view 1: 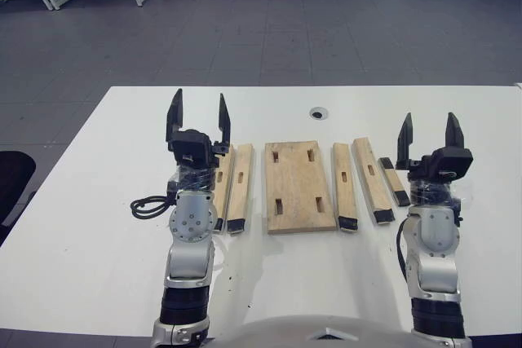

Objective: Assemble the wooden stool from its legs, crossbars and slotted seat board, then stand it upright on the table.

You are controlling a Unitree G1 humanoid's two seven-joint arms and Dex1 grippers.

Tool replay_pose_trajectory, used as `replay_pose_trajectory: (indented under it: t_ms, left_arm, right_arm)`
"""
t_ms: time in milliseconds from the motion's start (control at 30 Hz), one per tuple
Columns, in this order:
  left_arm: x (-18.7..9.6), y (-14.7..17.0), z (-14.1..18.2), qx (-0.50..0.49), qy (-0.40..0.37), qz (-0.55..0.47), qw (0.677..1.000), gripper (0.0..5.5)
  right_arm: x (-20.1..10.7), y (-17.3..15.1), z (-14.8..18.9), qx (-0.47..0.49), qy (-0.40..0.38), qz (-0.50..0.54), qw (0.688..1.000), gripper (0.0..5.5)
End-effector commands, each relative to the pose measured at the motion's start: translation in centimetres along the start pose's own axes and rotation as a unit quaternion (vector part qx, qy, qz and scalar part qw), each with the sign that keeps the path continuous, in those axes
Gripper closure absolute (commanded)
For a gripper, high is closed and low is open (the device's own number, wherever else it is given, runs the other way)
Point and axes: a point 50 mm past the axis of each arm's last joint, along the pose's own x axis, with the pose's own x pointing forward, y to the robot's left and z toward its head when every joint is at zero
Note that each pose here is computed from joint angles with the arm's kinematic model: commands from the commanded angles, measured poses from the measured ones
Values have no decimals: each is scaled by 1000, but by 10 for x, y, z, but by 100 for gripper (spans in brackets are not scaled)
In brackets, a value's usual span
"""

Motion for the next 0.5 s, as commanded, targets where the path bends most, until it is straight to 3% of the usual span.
replay_pose_trajectory:
  t_ms: [33,500]
  left_arm:
    - [0,-3,-5,14,20,-21,999,221]
    - [-6,-5,-12,-32,49,-23,998,250]
  right_arm:
    - [0,2,0,-10,23,29,999,216]
    - [-4,6,0,-3,4,49,999,216]
